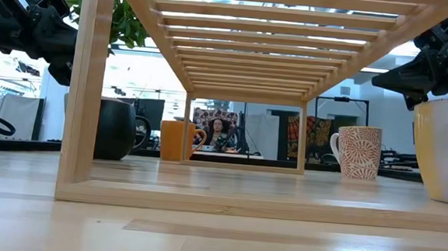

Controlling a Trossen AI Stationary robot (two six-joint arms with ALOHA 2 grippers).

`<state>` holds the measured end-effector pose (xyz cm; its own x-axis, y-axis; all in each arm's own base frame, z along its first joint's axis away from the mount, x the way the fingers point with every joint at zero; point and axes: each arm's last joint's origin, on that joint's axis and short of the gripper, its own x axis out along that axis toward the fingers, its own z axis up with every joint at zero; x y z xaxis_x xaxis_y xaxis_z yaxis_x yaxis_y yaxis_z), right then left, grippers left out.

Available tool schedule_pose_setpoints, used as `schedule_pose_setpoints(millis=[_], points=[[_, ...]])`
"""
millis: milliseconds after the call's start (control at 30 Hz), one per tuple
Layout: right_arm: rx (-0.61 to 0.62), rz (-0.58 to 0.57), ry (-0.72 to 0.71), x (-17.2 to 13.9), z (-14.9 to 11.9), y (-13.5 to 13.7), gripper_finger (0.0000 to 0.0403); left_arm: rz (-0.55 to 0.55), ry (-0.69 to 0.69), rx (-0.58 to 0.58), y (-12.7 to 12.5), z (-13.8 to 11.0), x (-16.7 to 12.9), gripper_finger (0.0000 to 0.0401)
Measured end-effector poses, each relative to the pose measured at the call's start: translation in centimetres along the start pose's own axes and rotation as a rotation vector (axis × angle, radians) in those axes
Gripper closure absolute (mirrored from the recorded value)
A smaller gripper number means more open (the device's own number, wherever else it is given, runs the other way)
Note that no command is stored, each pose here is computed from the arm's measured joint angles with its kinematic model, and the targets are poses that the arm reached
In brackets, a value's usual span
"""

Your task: Place coffee mugs

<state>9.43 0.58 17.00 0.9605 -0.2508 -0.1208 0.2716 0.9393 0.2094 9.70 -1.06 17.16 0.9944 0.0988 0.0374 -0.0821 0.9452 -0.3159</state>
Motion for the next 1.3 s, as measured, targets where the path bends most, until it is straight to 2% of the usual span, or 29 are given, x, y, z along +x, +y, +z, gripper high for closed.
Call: schedule_pose_setpoints(millis=[833, 900, 1033, 1167, 1233, 1300], points=[[0.012, 0.006, -0.024, 0.0, 0.2, 0.1, 0.0371, 0.0, 0.0, 0.0, 0.0, 0.0, 0.0, 0.0401], [0.043, 0.022, -0.081, 0.0, 0.7, 0.2, 0.0371, 0.0, 0.0, 0.0, 0.0, 0.0, 0.0, 0.0401], [0.219, 0.08, -0.322, -0.5, 3.2, 0.6, 0.0371, 0.0, 0.0, 0.0, 0.0, 0.0, 0.0, 0.0401], [0.385, 0.035, -0.589, -1.7, 5.7, 0.3, 0.0371, 0.0, 0.0, 0.0, 0.0, 0.0, 0.0, 0.0401], [0.426, -0.011, -0.637, -2.1, 6.3, 0.1, 0.0371, 0.0, 0.0, 0.0, 0.0, 0.0, 0.0, 0.0401], [0.428, -0.066, -0.617, -2.3, 7.1, 0.0, 0.037, 0.0, 0.0, 0.0, 0.0, 0.0, 0.0, 0.0401]])
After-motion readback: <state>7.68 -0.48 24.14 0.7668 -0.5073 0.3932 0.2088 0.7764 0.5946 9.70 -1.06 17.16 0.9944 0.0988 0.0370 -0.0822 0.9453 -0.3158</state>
